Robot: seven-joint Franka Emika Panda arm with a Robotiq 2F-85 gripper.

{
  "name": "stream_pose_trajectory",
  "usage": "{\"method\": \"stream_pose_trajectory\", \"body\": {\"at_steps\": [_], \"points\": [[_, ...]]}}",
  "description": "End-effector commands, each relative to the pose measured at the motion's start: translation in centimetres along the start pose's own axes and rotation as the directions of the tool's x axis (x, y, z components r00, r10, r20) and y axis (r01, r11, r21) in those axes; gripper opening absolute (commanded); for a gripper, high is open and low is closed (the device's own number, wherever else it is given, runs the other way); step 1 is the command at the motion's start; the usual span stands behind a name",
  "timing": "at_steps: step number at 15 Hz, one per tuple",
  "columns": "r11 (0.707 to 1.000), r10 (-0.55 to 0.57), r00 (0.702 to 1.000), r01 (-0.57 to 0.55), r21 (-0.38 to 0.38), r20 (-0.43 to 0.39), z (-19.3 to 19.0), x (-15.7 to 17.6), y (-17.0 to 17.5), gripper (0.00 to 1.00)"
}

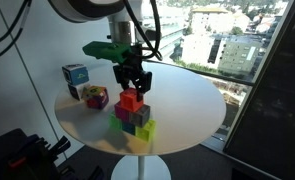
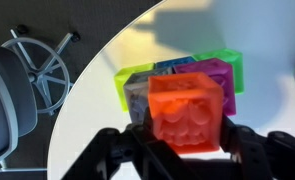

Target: Pick up the orange block and put it on the block with the number six on it

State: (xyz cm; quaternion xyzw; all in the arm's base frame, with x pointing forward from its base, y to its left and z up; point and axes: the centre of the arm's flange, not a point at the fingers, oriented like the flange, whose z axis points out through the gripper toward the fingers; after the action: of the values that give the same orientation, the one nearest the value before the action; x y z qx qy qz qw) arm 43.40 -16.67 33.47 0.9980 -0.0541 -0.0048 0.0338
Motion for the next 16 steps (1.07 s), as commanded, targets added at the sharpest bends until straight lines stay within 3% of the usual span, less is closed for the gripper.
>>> {"method": "stream_pose_trajectory", "body": {"at_steps": [1,4,16], "points": [[1.000,0.003,1.000,-0.003,0.002,0.004,-0.8,0.6,-0.2,0.33],[1.000,0.002,1.000,-0.002,-0.001,0.002,-1.9,0.7,-0.5,0.28],[0.997,-0.082,0.997,0.082,0.007,-0.015,-6.3,2.0,-5.0,0.28]]}}
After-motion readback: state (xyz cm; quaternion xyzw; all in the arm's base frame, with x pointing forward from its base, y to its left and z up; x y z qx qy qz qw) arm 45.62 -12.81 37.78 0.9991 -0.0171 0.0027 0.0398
